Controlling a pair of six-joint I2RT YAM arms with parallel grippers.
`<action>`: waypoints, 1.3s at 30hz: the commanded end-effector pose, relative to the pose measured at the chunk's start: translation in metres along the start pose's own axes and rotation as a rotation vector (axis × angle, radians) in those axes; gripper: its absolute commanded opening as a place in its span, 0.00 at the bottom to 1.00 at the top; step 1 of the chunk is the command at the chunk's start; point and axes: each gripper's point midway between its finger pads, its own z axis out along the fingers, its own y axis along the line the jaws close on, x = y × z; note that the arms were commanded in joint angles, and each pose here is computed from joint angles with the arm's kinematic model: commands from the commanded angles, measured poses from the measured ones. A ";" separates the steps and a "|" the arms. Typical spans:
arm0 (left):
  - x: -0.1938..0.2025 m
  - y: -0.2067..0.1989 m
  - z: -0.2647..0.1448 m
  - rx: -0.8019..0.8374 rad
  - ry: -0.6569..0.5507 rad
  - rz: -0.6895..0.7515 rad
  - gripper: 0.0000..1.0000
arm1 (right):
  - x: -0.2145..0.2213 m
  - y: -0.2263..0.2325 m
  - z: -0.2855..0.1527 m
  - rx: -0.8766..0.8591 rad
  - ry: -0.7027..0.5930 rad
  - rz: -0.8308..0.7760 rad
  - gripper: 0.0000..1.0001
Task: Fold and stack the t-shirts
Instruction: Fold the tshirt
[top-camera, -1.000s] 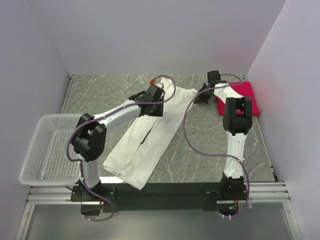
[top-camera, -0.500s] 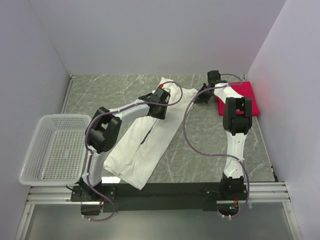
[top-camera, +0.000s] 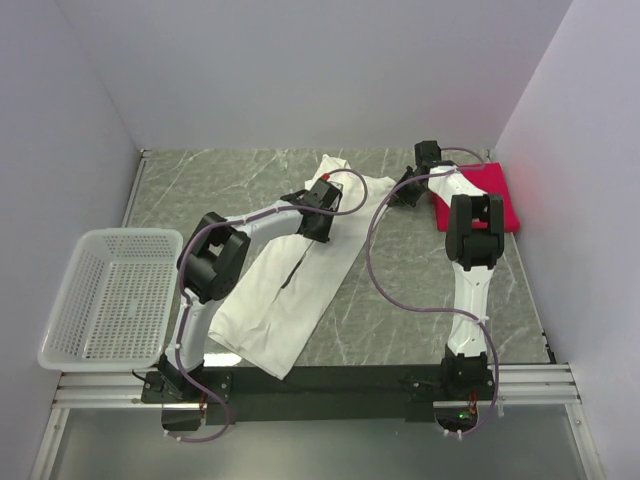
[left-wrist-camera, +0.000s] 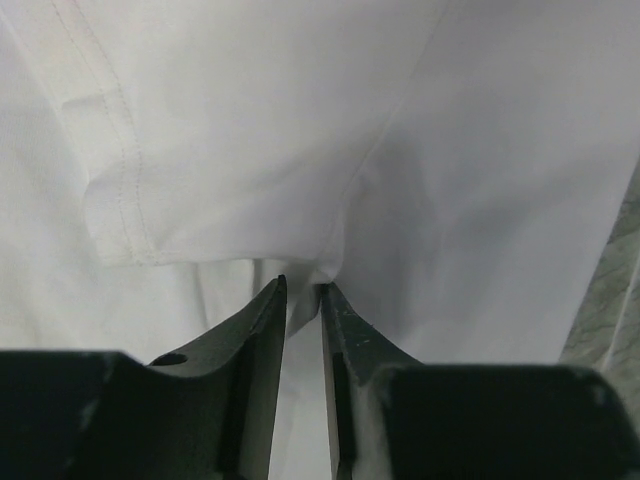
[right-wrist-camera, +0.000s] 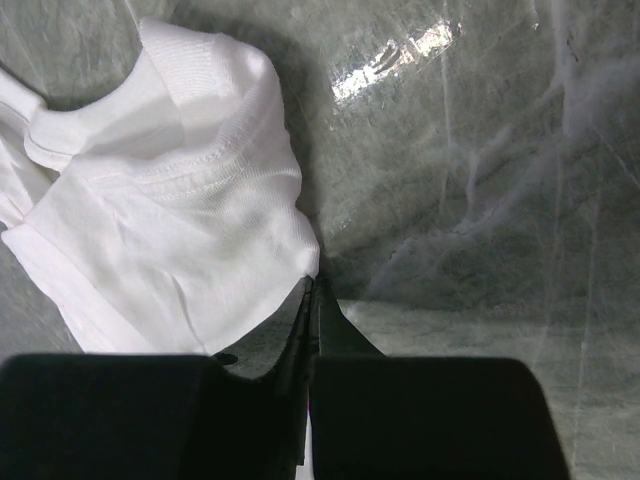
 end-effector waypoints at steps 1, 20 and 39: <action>-0.020 0.001 -0.001 -0.011 -0.052 0.023 0.26 | -0.013 -0.011 0.007 0.031 -0.027 -0.002 0.00; -0.041 0.015 -0.008 0.026 -0.068 -0.065 0.40 | -0.036 -0.007 0.005 0.031 -0.071 0.000 0.00; 0.060 0.061 -0.158 -0.049 -0.011 -0.583 0.74 | -0.022 0.064 -0.142 -0.102 -0.319 -0.281 0.42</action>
